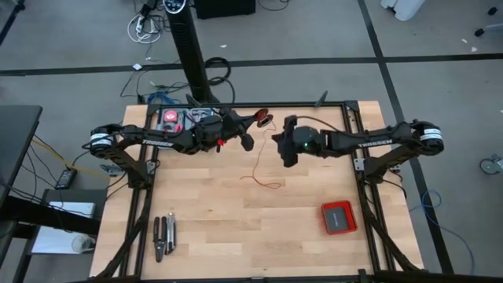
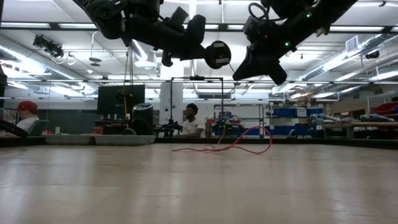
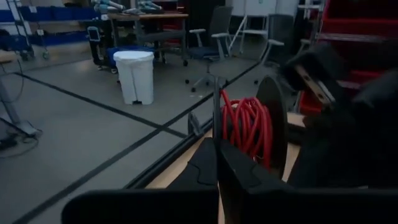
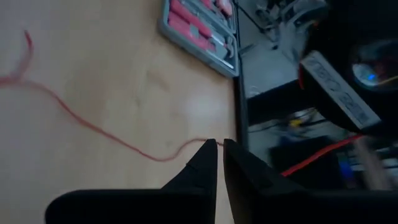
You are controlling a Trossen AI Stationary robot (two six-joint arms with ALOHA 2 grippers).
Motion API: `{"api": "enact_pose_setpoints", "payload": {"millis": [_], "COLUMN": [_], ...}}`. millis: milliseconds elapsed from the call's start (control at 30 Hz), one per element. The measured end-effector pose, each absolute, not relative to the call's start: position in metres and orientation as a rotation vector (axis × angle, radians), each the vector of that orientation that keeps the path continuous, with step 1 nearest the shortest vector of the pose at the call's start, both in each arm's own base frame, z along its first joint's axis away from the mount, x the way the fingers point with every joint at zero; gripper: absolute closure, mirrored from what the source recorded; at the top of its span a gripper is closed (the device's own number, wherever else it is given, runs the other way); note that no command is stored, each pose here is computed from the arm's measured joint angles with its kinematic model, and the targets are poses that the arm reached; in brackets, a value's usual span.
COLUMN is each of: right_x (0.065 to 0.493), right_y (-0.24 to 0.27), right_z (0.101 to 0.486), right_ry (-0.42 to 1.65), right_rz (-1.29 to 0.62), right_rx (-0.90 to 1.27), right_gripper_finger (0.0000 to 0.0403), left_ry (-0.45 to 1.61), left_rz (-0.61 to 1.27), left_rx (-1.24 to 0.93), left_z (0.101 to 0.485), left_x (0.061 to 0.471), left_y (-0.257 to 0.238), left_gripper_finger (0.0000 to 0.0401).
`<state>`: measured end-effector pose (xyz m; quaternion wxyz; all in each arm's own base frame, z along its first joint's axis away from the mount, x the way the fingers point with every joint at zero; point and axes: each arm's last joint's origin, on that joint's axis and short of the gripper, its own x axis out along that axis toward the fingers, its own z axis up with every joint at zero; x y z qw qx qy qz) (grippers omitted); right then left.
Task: Coil cords
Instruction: Coil the red wire onto the spool
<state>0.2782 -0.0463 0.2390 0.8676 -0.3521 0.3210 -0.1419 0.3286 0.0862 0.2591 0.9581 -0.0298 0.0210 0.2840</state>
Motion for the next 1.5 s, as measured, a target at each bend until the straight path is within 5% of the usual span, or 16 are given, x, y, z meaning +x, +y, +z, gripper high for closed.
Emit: {"api": "enact_pose_setpoints", "payload": {"millis": [200,467,767,1100,1500], "right_x": [0.281,0.283,0.289,0.291,0.306], "right_y": [-0.032,-0.025,-0.016,-0.023,-0.030], "right_z": [0.235,0.230,0.219,0.218,0.199], "right_ry": [0.778,0.720,0.758,0.673,0.610], "right_rz": [-0.357,-0.373,-0.317,-0.509,-0.505], "right_rx": [-0.980,-0.752,-0.831,-0.474,-0.338], "right_gripper_finger": [0.0374,0.0334,0.0296,0.0296,0.0302], "left_ry": [0.001,-0.044,-0.055,-0.056,-0.086], "left_rz": [0.576,0.509,0.472,0.469,0.443], "left_rx": [-0.135,-0.187,-0.211,-0.218,-0.266], "left_z": [0.261,0.264,0.265,0.265,0.267], "left_x": [0.329,0.330,0.330,0.331,0.331], "left_y": [0.086,0.085,0.083,0.082,0.081], "left_gripper_finger": [0.0401,0.0401,0.0401,0.0401,0.0401]}}
